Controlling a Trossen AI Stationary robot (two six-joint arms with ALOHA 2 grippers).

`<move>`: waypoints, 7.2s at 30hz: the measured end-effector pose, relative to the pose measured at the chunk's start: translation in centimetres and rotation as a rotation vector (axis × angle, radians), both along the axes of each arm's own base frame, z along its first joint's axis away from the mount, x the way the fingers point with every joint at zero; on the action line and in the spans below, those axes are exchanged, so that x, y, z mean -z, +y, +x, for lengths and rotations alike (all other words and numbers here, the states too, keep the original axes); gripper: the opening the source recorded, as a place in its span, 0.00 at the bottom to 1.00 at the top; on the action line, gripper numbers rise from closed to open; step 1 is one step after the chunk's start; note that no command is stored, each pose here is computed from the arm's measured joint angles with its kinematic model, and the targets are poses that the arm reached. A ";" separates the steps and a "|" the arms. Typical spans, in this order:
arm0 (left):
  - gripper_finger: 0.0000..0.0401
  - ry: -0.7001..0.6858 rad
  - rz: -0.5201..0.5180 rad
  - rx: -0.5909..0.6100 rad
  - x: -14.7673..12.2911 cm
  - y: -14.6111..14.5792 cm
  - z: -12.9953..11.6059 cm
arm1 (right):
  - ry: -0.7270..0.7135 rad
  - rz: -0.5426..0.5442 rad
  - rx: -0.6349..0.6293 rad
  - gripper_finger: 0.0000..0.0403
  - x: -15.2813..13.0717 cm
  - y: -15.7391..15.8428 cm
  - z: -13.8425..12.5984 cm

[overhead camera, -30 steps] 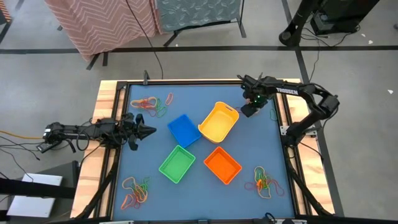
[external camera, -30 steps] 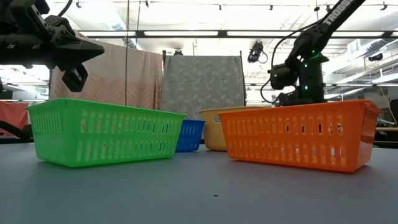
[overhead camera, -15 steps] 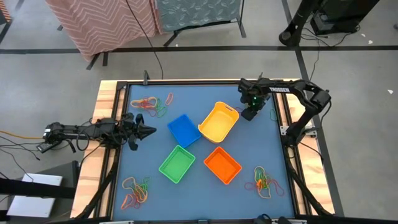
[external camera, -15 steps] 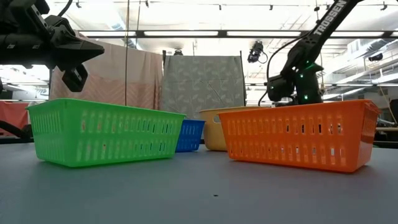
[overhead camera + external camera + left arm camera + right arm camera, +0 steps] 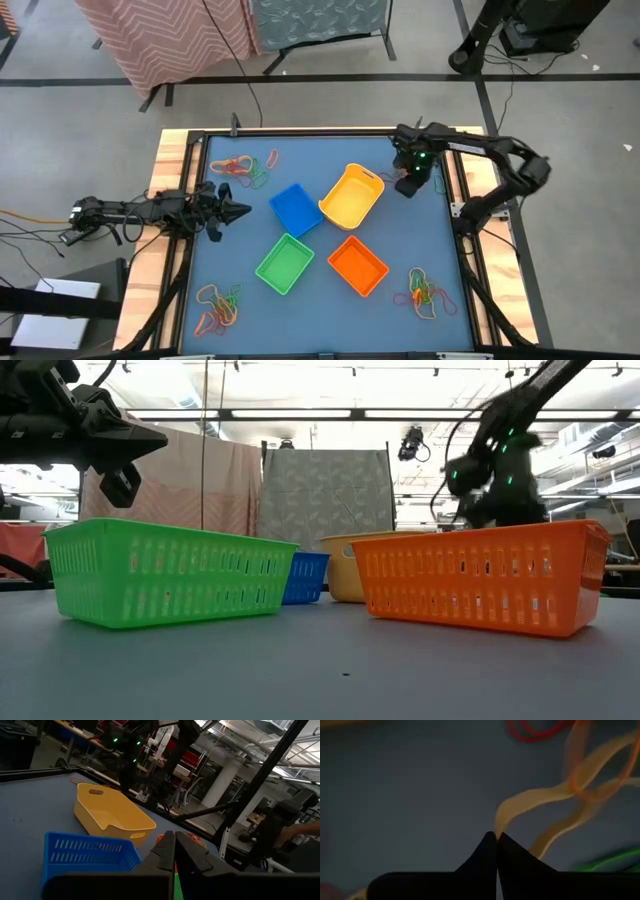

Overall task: Sort rubber bands into baskets
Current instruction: Put the yellow rubber band into the orange bin

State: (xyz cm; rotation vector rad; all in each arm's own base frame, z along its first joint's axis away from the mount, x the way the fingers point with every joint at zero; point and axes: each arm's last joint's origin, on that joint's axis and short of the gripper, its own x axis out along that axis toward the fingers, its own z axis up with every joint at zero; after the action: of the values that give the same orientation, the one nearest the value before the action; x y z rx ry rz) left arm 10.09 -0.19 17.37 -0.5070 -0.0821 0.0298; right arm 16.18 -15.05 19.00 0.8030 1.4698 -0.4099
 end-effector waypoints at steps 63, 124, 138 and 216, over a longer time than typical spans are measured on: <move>0.04 0.000 0.000 0.000 0.0 0.0 0.0 | -0.775 0.323 -0.358 0.01 -14.0 19.2 10.4; 0.04 0.000 0.000 0.000 0.0 0.0 0.0 | -0.653 0.262 -0.260 0.42 -5.6 19.9 12.2; 0.04 0.000 0.000 0.000 0.0 0.0 0.0 | -0.096 0.198 -0.424 0.53 -3.1 21.0 6.9; 0.04 -0.001 0.000 0.000 0.0 0.0 0.0 | -0.119 -0.012 -0.626 0.04 4.3 24.6 3.0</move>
State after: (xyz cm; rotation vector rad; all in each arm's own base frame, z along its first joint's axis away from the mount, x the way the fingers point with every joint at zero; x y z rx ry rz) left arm 10.09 -0.19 17.38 -0.5073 -0.0827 0.0293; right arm 19.15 9.60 14.73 0.3182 1.5163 0.1012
